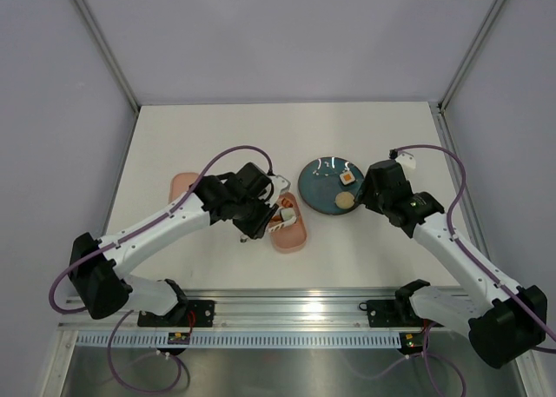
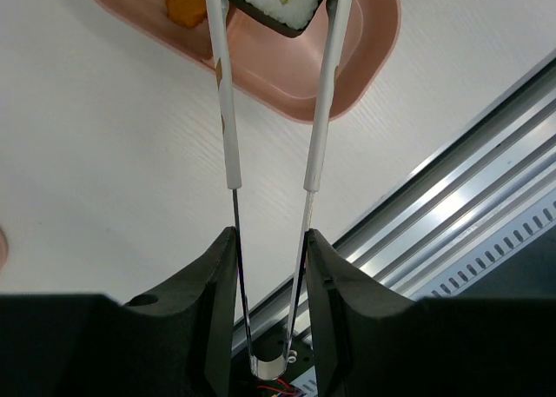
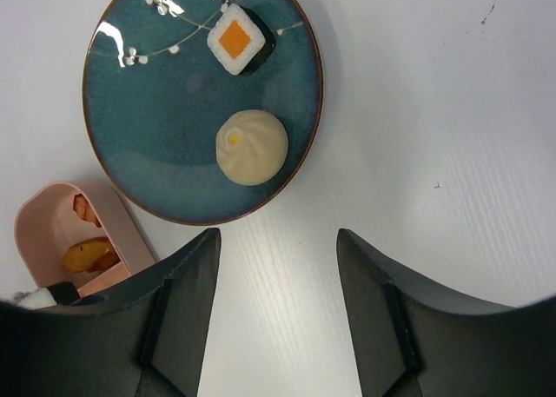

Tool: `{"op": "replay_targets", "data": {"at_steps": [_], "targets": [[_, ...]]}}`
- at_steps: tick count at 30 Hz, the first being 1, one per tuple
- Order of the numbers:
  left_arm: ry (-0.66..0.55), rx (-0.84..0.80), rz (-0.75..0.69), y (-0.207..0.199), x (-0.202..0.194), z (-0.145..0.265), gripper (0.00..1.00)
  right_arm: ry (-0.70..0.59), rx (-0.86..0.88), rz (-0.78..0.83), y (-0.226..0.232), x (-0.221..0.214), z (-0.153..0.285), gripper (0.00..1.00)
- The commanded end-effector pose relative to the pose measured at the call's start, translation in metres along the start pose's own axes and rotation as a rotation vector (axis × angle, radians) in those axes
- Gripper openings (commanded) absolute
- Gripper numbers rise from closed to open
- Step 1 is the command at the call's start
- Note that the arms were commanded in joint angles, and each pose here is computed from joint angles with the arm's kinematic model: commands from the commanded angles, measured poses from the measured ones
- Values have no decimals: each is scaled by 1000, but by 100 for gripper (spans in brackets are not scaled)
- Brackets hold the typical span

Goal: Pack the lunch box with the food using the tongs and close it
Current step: Place the fake food in the packing box.

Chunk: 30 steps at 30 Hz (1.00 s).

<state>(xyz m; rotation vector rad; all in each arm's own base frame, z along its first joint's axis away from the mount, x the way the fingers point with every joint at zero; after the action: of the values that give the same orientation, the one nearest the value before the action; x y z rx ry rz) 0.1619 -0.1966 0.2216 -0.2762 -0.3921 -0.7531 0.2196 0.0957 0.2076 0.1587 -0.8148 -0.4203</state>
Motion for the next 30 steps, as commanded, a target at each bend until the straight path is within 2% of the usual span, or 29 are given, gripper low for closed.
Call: {"op": "replay_targets", "data": {"at_steps": [1, 16, 17, 18, 22, 30], "targets": [[-55, -43, -7, -8, -3, 1, 0, -36, 51, -36, 12, 15, 5, 64], [-1, -79, -32, -17, -10, -21, 0, -24, 46, -41, 9, 10, 3, 64], [-3, -74, -30, -17, -9, -21, 5, -21, 45, -41, 9, 9, 2, 64], [-2, -68, -33, -17, -9, -21, 22, -21, 45, -43, 9, 9, 2, 64], [0, -65, -34, -18, -7, -21, 38, -19, 47, -40, 10, 9, 2, 64], [11, -57, -40, -18, -8, -21, 44, -19, 49, -42, 9, 9, 3, 64]]}}
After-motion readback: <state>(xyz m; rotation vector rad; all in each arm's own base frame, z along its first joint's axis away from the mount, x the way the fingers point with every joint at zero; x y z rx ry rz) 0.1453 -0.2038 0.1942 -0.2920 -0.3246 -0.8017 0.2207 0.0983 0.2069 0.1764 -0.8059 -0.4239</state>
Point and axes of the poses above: each gripper's point midway between its finger pads, its own z axis back along the fingers, its own y axis along the line the jaws close on, x = y × z, the point moved 8 cm from there along z, back along the fingers, and after that the axes turned 2 degrees about -z, right-handed, at the moved point
